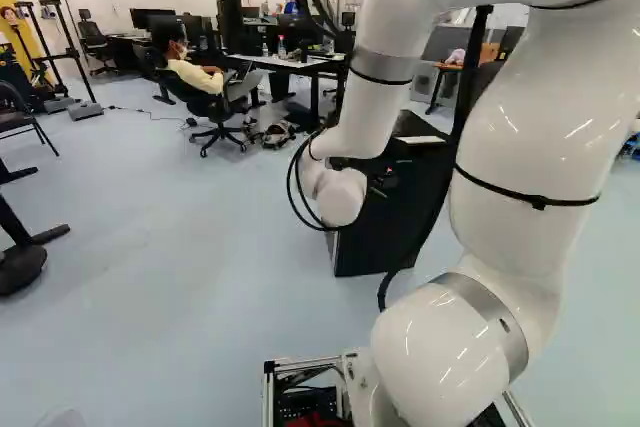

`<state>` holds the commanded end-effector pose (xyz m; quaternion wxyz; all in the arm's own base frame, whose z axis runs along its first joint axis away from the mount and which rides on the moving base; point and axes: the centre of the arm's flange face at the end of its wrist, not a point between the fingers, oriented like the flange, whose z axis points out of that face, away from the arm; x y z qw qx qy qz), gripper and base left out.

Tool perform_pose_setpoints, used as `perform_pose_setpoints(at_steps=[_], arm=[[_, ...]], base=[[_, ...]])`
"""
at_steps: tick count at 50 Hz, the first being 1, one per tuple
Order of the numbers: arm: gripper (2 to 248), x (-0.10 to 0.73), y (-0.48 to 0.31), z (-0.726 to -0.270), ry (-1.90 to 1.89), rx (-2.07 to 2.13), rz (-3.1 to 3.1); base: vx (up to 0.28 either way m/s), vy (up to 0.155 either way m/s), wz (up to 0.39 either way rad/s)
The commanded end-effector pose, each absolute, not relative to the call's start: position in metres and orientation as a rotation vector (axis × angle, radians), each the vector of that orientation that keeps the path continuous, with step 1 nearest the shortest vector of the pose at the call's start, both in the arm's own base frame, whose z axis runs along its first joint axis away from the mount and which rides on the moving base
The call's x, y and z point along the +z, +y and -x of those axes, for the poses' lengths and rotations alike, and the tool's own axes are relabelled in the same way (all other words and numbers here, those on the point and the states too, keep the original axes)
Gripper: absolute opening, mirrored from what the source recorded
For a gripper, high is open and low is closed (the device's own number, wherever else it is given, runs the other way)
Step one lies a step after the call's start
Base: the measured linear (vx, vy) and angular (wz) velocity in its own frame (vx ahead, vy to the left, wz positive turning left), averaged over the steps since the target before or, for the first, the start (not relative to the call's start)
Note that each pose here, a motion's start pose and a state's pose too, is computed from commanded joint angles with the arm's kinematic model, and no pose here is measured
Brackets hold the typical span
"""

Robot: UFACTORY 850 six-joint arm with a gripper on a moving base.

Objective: Grab a drink from the fridge

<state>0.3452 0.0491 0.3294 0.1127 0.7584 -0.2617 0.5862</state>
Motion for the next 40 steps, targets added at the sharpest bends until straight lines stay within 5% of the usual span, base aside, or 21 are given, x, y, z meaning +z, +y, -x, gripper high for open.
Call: perform_pose_setpoints(at_steps=[40], arm=[[247, 0.295, 0.085, -0.370, -0.731, 1.743, -2.056]], base=[[0.000, 0.000, 0.000]])
